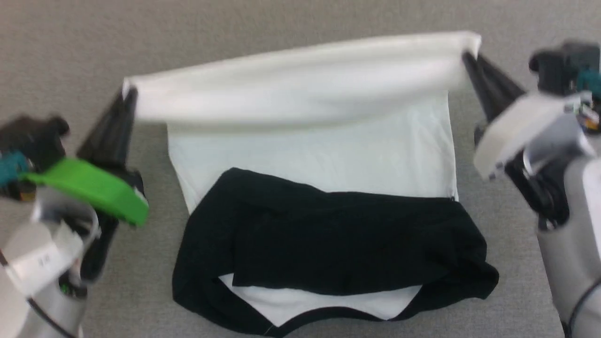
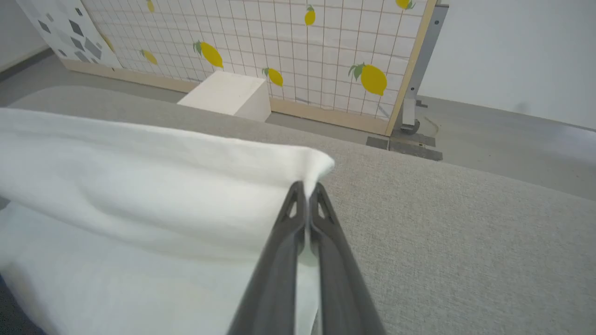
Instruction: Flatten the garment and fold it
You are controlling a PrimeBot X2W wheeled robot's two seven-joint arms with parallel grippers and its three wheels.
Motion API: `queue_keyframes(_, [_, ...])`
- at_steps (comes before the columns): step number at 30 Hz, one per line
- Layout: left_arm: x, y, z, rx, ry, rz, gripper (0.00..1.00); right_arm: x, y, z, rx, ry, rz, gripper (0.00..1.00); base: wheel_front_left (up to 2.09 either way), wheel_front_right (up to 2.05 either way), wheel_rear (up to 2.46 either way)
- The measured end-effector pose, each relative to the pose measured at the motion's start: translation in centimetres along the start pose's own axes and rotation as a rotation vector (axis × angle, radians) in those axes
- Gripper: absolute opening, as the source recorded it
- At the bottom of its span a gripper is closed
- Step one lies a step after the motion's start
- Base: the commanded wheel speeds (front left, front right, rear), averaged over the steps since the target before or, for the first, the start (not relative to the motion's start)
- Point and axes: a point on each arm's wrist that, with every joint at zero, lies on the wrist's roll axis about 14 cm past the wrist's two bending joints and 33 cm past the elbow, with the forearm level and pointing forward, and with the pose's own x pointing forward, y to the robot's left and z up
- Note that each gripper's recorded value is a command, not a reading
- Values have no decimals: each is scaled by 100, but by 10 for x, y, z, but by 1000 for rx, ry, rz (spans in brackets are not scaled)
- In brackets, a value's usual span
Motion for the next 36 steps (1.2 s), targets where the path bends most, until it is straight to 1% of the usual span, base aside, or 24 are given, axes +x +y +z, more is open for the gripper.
queue_keyframes(3, [-32,-7,-5,-27,26,16,0,-28,2,-7,22,23,-10,0,0,0,0])
queue_keyframes(9, [-89,-26,-26,-149,94,34,0,-76,5,-29,59,106,-38,0,0,0,0])
queue_keyframes(17, [-142,-42,-70,-298,237,69,0,-113,13,-61,107,229,-62,0,0,0,0])
queue_keyframes(23, [-165,-53,-98,-346,333,73,0,-137,13,-91,125,353,-90,0,0,0,0])
queue_keyframes(29, [-177,-64,-127,-376,433,63,0,-156,18,-125,147,484,-111,0,0,0,0])
queue_keyframes(36, [-184,-69,-155,-376,518,53,0,-166,27,-161,186,593,-107,0,0,0,0])
